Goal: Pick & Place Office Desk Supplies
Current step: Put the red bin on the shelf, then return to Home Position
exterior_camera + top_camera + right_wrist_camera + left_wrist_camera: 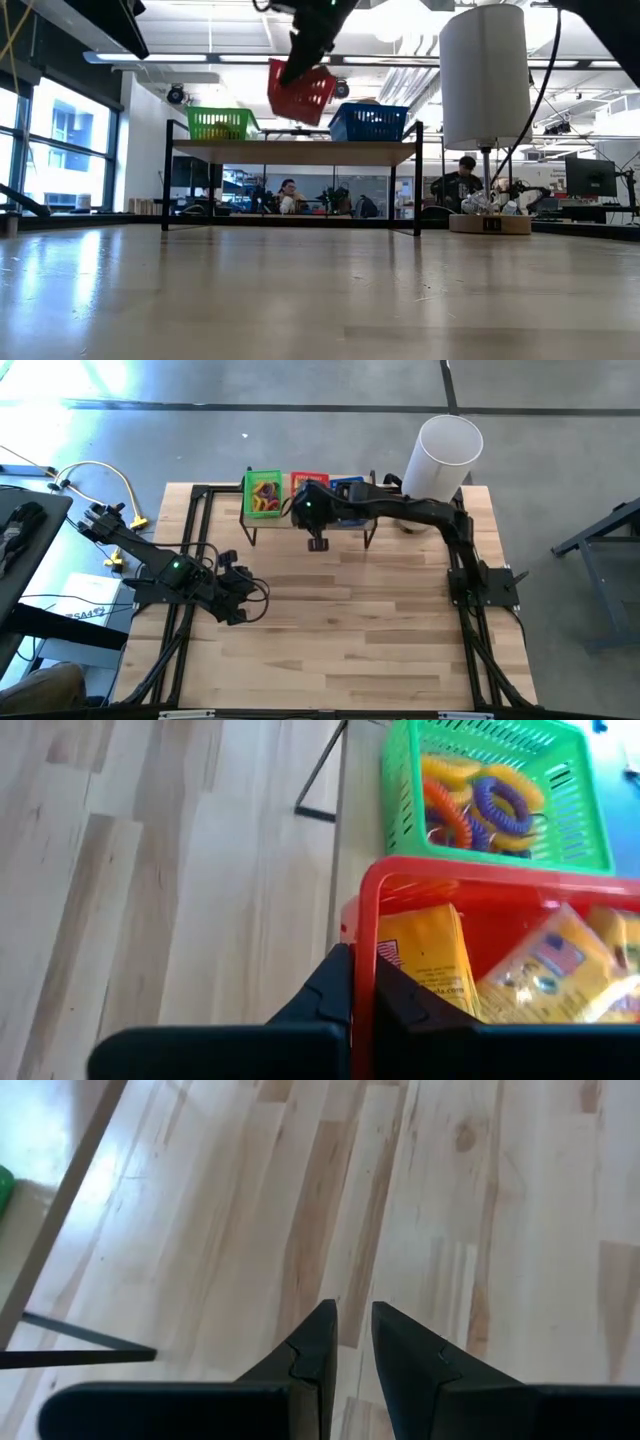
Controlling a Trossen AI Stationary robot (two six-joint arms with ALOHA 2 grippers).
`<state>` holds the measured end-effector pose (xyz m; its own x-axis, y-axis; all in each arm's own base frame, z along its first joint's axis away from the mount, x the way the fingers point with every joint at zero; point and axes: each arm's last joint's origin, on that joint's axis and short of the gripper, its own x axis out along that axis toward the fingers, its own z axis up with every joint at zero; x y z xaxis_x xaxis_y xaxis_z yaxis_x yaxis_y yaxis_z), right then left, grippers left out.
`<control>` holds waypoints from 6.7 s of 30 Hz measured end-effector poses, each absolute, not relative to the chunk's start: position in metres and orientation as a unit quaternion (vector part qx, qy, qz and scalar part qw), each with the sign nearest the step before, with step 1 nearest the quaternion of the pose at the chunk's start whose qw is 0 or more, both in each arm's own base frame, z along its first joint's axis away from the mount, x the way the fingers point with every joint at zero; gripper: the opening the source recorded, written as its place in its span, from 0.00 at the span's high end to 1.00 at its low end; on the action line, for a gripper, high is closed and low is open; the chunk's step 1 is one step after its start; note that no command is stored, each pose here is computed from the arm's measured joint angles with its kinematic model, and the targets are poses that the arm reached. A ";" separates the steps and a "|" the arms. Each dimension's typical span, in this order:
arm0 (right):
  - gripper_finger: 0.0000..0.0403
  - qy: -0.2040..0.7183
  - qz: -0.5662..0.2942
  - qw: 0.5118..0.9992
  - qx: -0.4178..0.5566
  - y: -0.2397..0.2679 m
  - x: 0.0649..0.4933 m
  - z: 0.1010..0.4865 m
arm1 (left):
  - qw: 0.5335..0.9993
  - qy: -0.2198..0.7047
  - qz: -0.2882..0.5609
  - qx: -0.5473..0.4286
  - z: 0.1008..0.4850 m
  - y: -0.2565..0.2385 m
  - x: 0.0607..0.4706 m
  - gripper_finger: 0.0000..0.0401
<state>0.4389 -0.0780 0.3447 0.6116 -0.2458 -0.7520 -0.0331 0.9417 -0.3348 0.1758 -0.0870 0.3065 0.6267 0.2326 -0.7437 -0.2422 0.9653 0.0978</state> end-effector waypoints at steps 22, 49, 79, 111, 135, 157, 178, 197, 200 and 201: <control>0.95 0.474 -0.072 0.865 -0.151 -0.110 0.459 0.298 | 0.900 0.413 0.138 -0.002 0.306 -0.086 0.175 0.85; 0.49 0.438 -0.198 0.820 -0.311 -0.022 0.441 0.354 | 0.900 0.412 0.141 -0.008 0.305 -0.086 0.175 0.85; 0.99 0.504 -0.038 0.857 -0.098 0.057 0.230 0.366 | 0.904 0.413 0.051 0.100 0.327 -0.038 0.164 0.85; 0.99 0.071 0.179 0.981 -0.003 0.022 0.153 0.196 | 0.981 0.159 0.074 -0.079 0.195 -0.014 0.096 0.89; 0.99 0.069 0.147 0.986 0.034 -0.004 0.136 0.152 | 0.993 0.116 -0.016 -0.029 0.163 -0.010 0.100 0.89; 0.99 0.056 0.137 0.988 0.046 -0.031 0.118 0.156 | 0.990 0.132 0.023 -0.049 0.166 0.003 0.086 0.89; 1.00 -0.002 0.152 0.987 0.059 -0.025 0.114 0.170 | 0.987 0.130 0.031 -0.091 0.165 0.003 0.086 0.89; 1.00 0.031 0.064 0.997 0.026 0.013 0.116 0.162 | 0.985 0.130 0.033 -0.106 0.165 0.003 0.086 0.89; 1.00 0.031 0.057 0.998 0.022 0.016 0.113 0.162 | 0.985 0.130 0.033 -0.111 0.165 0.003 0.086 0.89; 1.00 0.030 0.053 0.998 0.021 0.017 0.112 0.162 | 0.985 0.130 0.033 -0.111 0.165 0.003 0.086 0.89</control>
